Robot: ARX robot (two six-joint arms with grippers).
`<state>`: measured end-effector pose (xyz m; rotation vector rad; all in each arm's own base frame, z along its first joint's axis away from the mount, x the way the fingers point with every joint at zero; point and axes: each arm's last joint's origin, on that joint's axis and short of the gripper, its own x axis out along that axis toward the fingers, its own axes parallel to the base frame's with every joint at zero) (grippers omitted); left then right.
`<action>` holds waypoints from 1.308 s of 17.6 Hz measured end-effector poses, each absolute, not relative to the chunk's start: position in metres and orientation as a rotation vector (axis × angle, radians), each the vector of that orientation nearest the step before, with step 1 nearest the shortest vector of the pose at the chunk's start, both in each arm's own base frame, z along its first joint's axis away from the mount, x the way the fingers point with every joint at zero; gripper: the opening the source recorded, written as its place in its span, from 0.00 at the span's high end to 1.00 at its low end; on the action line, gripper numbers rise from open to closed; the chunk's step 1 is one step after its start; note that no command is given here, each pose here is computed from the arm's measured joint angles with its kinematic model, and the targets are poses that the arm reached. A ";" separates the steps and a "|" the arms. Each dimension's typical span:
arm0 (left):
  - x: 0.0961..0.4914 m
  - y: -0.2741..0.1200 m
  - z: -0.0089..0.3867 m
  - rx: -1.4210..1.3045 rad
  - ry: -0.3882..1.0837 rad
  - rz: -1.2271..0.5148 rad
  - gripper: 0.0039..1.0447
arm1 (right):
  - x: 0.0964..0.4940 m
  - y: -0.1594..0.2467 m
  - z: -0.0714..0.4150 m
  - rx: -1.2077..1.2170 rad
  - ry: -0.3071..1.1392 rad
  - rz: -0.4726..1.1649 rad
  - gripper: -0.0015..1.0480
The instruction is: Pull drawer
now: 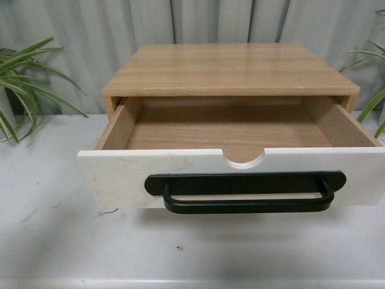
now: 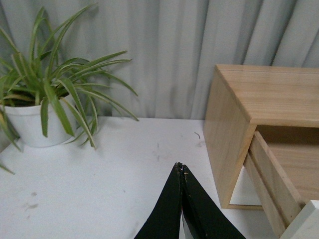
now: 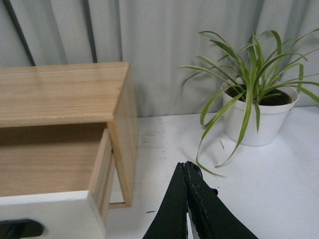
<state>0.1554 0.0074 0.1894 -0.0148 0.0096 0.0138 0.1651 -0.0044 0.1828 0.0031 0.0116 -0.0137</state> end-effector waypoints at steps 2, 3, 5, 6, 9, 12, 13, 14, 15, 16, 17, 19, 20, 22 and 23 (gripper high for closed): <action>0.149 -0.001 0.186 -0.013 0.004 -0.022 0.99 | 0.158 0.001 0.180 0.001 0.009 0.017 0.98; 0.146 -0.001 0.184 -0.011 0.005 -0.014 0.99 | 0.155 0.001 0.180 0.001 0.004 0.009 0.98; 0.139 0.000 0.179 -0.011 0.011 0.004 0.99 | 0.147 0.000 0.176 0.001 0.010 -0.001 0.98; 0.136 0.000 0.177 -0.011 0.009 0.000 0.99 | 0.143 0.000 0.174 0.001 0.012 0.000 0.98; 0.128 0.000 0.172 -0.011 -0.030 0.001 0.99 | 0.135 0.000 0.166 0.001 0.011 -0.001 0.98; 0.122 0.000 0.169 -0.011 -0.009 0.001 0.99 | 0.127 0.000 0.170 0.001 -0.009 0.000 0.98; 0.117 0.000 0.170 -0.010 -0.009 0.000 0.99 | 0.120 0.000 0.171 0.001 -0.019 0.000 0.98; 0.115 0.000 0.170 -0.010 -0.013 0.001 0.99 | 0.118 0.000 0.170 0.001 -0.009 0.000 0.98; 0.113 0.000 0.170 -0.010 -0.011 0.000 0.99 | 0.117 0.000 0.171 0.001 -0.015 0.000 0.98; 0.112 0.000 0.170 -0.010 -0.011 0.001 0.99 | 0.115 0.000 0.171 0.001 -0.019 0.000 0.98; 0.112 0.000 0.170 -0.010 -0.011 0.000 0.99 | 0.114 0.000 0.171 0.001 -0.015 0.000 0.98; 0.110 0.000 0.170 -0.010 -0.011 0.001 0.99 | 0.112 0.000 0.171 0.001 -0.014 0.000 0.98; 0.109 0.000 0.169 -0.010 -0.008 0.001 0.99 | 0.111 0.000 0.171 0.001 -0.015 0.000 0.98; 0.106 0.000 0.168 -0.010 0.002 0.002 0.99 | 0.109 0.000 0.171 0.001 -0.014 0.000 0.98; 0.100 0.000 0.163 -0.011 0.046 -0.002 0.99 | 0.108 0.000 0.171 0.001 -0.015 -0.001 0.98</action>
